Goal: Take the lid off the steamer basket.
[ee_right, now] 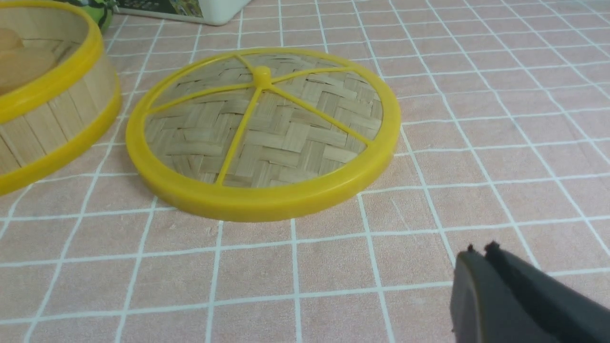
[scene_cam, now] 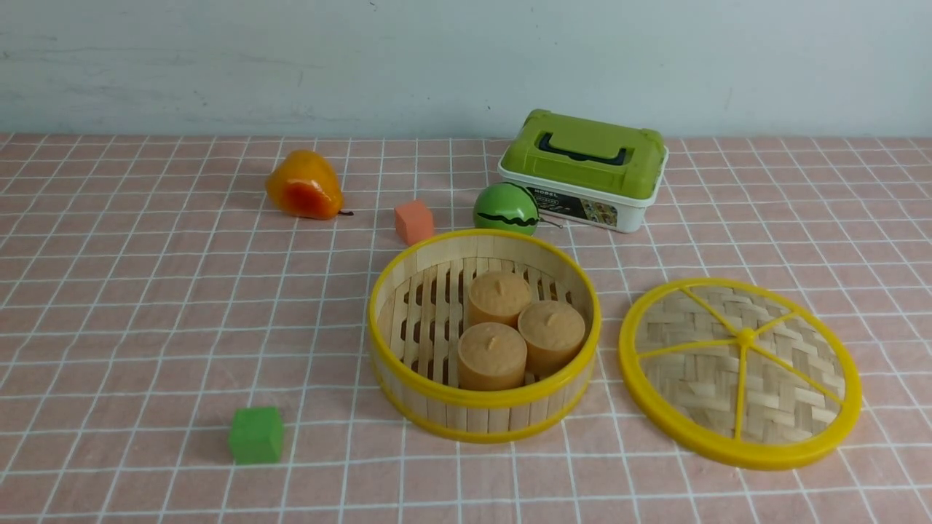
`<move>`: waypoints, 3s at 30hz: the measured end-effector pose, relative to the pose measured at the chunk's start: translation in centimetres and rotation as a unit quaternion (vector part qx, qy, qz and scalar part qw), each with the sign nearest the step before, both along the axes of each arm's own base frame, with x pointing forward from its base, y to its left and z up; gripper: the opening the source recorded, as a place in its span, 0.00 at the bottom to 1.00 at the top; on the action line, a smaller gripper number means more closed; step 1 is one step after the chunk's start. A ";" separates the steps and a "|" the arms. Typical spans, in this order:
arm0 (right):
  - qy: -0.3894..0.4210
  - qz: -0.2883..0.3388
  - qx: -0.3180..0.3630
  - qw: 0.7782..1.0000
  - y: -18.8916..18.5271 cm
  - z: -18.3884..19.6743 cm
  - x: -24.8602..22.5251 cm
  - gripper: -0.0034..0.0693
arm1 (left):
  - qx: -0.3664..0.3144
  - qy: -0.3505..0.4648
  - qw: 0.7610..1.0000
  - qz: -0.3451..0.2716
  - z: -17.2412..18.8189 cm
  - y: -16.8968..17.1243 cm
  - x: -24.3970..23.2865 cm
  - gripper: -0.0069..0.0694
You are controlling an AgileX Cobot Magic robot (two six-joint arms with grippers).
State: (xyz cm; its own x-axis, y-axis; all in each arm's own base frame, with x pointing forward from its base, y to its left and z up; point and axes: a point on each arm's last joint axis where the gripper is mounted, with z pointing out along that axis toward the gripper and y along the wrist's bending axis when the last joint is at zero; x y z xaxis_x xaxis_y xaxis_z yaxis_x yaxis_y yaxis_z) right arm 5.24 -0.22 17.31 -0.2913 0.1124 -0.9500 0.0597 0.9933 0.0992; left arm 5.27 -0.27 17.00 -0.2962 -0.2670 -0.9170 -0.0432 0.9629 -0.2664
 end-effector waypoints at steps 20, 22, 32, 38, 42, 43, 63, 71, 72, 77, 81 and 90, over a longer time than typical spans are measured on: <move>0.001 0.000 0.000 1.000 0.0 0.0 0.0 0.03 | 0.000 0.000 1.000 0.000 0.0 0.0 0.0 0.40; 0.001 0.000 0.000 1.000 0.0 0.0 0.0 0.03 | 0.000 0.000 1.000 0.000 0.0 0.0 0.0 0.40; 0.001 0.000 0.000 1.000 0.0 0.0 0.0 0.04 | 0.000 0.000 1.000 0.000 0.0 0.0 0.0 0.40; 0.001 0.000 0.000 1.000 0.0 0.0 0.0 0.04 | 0.000 0.000 1.000 0.000 0.0 0.0 0.0 0.40; 0.002 0.000 -0.001 1.000 0.0 0.0 0.0 0.05 | 0.000 0.000 1.000 0.000 0.0 0.0 0.0 0.40; 0.002 0.000 -0.001 1.000 0.0 0.0 0.0 0.05 | 0.000 0.000 1.000 0.000 0.0 0.0 0.0 0.40; 0.002 0.000 -0.001 1.000 0.0 0.0 0.0 0.07 | 0.000 0.000 1.000 0.000 0.0 0.0 0.0 0.40; 0.002 0.000 -0.001 1.000 0.0 0.0 0.0 0.08 | 0.000 0.000 1.000 0.000 0.0 0.0 0.0 0.40; 0.002 0.000 -0.001 1.000 0.0 0.0 0.0 0.09 | 0.000 0.000 1.000 0.000 0.0 0.0 0.0 0.40; 0.002 0.000 -0.001 1.000 0.0 0.0 0.0 0.10 | 0.000 0.000 1.000 0.000 0.0 0.0 0.0 0.40; 0.002 0.000 -0.001 1.000 0.0 0.0 0.0 0.10 | 0.000 0.000 1.000 0.000 0.0 0.0 0.0 0.40; 0.002 0.000 -0.001 1.000 0.0 0.0 0.0 0.11 | 0.000 0.000 1.000 0.000 0.0 0.0 0.0 0.40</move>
State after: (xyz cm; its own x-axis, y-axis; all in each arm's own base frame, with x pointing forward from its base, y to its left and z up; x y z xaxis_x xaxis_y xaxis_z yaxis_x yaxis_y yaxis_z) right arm 5.23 -0.22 17.30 -0.2943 0.1100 -0.9494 0.0592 0.9935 0.0968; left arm 5.27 -0.27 17.00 -0.2962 -0.2670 -0.9170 -0.0432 0.9629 -0.2664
